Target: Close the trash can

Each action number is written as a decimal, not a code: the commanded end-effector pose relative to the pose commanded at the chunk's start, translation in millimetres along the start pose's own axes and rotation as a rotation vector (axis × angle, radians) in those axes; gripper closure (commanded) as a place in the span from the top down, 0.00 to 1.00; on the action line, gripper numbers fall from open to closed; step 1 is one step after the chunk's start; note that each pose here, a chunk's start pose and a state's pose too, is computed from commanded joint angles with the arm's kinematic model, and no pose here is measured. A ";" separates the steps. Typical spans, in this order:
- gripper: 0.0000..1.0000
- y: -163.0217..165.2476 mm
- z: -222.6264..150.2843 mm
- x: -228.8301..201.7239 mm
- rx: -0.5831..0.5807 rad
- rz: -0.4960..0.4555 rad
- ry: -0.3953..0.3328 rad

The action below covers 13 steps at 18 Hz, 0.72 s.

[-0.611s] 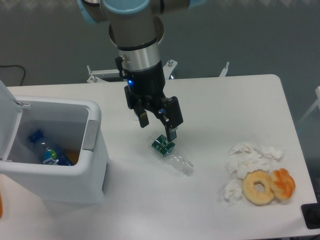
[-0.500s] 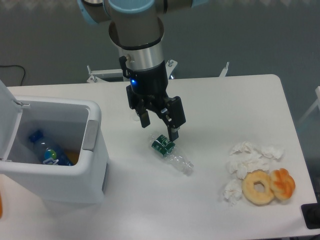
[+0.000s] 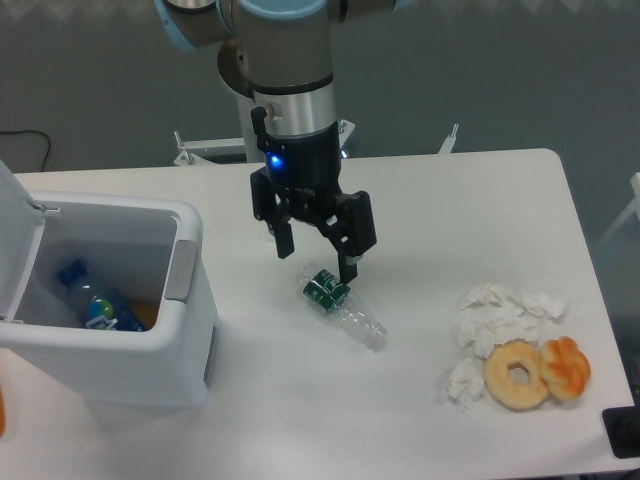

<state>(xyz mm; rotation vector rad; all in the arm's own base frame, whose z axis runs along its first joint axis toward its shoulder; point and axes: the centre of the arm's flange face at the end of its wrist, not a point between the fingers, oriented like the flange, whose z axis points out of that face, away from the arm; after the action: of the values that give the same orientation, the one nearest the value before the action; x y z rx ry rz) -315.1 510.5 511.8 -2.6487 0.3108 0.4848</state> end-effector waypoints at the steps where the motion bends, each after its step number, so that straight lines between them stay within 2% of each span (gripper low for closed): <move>1: 1.00 -1.5 0.6 1.8 0.011 -0.032 0.010; 3: 1.00 -3.5 -4.1 2.7 0.022 -0.111 0.009; 6: 1.00 -13.3 -21.2 7.3 0.111 -0.238 0.052; 10: 1.00 -16.2 -51.9 9.3 0.184 -0.387 0.073; 13: 1.00 -21.6 -73.0 16.0 0.217 -0.551 0.091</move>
<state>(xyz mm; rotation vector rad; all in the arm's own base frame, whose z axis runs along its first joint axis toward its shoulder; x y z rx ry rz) -273.3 494.7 575.5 -2.4038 -0.3204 0.1411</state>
